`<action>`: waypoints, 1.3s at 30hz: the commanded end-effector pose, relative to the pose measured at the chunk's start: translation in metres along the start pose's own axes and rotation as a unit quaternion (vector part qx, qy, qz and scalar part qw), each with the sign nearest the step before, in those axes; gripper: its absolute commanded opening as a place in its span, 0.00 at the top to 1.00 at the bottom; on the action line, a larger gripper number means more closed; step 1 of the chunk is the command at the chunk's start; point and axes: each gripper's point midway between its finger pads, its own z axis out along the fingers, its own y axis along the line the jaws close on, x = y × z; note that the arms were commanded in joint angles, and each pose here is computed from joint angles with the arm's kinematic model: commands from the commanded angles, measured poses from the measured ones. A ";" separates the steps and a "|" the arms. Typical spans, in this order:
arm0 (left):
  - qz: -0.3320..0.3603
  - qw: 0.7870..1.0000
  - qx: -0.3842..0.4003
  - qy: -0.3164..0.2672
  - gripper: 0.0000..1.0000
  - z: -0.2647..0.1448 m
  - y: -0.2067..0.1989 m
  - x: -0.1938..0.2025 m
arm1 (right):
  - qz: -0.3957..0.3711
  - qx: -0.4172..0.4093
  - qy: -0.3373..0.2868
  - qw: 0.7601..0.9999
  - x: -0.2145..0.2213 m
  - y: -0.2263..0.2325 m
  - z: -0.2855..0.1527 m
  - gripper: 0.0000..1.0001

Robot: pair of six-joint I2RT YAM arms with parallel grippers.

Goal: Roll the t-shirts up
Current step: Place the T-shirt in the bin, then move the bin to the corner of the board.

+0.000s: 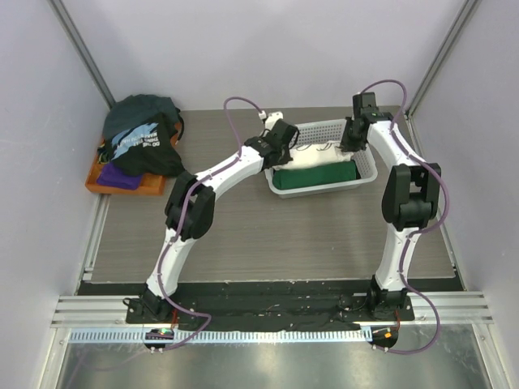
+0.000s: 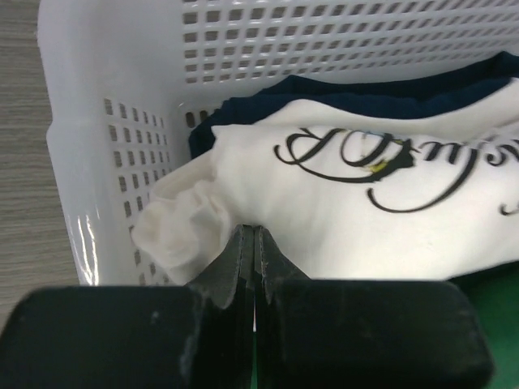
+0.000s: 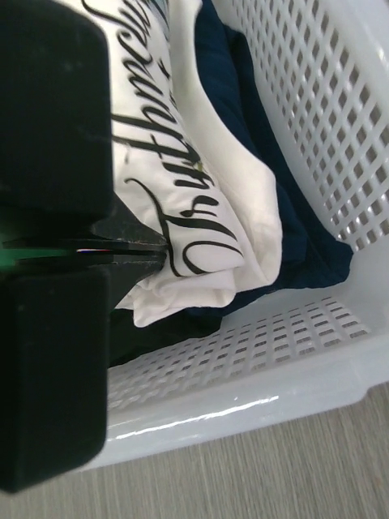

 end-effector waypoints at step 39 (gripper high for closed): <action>-0.031 0.980 -0.054 -0.191 0.09 -0.282 0.182 -0.048 | -0.190 -0.246 -0.019 0.950 0.180 0.267 -0.135 0.49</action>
